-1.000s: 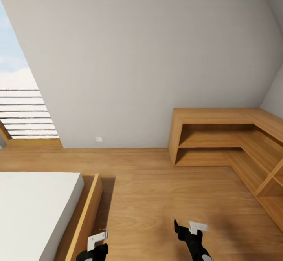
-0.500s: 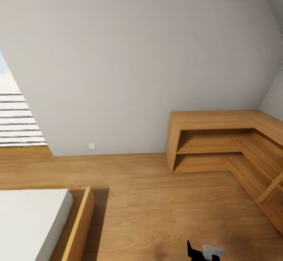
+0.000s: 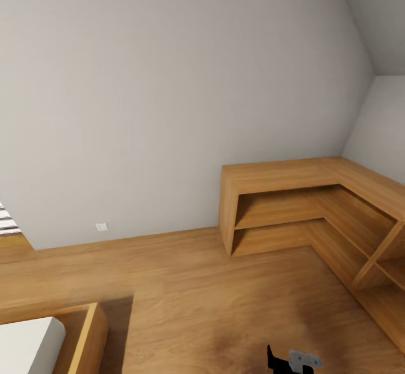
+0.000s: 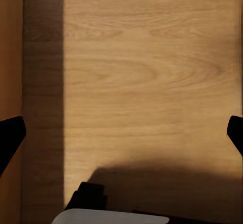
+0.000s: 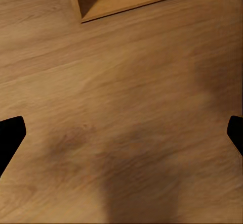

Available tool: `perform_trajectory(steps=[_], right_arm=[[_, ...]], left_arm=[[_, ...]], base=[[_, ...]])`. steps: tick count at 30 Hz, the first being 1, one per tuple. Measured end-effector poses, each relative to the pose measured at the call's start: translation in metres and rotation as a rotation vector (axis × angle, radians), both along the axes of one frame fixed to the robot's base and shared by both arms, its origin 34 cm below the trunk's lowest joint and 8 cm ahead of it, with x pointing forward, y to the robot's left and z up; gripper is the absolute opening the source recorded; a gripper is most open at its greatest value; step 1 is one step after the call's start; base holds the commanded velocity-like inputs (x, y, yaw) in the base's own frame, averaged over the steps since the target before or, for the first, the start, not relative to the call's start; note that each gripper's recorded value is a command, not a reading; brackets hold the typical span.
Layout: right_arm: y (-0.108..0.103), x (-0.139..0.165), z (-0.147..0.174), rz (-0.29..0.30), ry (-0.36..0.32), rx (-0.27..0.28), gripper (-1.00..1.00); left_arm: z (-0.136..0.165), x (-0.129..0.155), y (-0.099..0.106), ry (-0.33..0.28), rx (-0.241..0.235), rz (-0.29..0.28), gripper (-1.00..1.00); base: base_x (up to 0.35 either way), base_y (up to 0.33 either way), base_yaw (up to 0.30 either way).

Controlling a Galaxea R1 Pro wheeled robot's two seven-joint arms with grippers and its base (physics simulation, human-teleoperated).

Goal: In the bedroom, organize the workspace by keeping the computer under the desk, ensuring the monitor is on the desk, placing the keyboard on the desk next to the monitor, placing the mouse on the desk next to the keyboard, moving the folder from the swivel chair onto the desk next to the mouse, stacking the notebook on top of the folder with the pen on top of the notebook, and positioning the swivel chair next to the desk.

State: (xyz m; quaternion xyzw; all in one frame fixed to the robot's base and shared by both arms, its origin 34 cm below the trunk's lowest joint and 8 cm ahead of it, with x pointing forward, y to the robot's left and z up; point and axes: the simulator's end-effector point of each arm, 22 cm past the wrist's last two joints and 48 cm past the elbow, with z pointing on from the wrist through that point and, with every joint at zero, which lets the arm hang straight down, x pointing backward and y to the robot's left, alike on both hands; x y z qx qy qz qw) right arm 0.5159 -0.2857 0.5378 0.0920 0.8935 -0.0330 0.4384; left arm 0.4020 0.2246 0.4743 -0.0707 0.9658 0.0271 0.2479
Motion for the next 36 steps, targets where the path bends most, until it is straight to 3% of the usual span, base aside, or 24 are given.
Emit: perform_trajectory(steps=[8, 10, 14, 20, 23, 29, 36], right_arm=[[0.000, 0.004, 0.005, 0.000, -0.023, -0.003, 1.00], [-0.001, 0.009, 0.014, 0.000, -0.069, -0.012, 1.00], [-0.002, 0.012, 0.019, 0.000, -0.098, -0.017, 1.00], [-0.006, 0.020, 0.049, -0.006, -0.251, -0.047, 1.00], [-0.007, 0.018, 0.054, -0.007, -0.282, -0.054, 1.00], [-0.008, 0.017, 0.058, -0.007, -0.301, -0.058, 1.00], [-0.009, 0.017, 0.060, -0.009, -0.306, -0.060, 1.00]], left_arm=[[0.001, 0.002, 0.002, -0.006, 0.002, 0.001, 1.00], [0.002, 0.002, 0.002, -0.007, 0.003, 0.002, 1.00], [0.002, 0.003, 0.006, -0.010, 0.007, 0.003, 1.00], [0.003, 0.005, 0.006, -0.013, 0.008, -0.001, 1.00], [0.004, 0.005, 0.006, -0.015, 0.008, 0.000, 1.00], [0.005, 0.007, 0.007, -0.020, 0.008, 0.000, 1.00], [0.006, 0.009, 0.007, -0.026, 0.007, 0.001, 1.00]], base=[[0.331, 0.000, -0.229], [0.330, 0.000, -0.239], [0.330, 0.000, -0.241], [0.330, 0.000, -0.247], [0.330, 0.000, -0.262], [0.295, 0.000, -0.269], [0.060, 0.000, -0.270]])
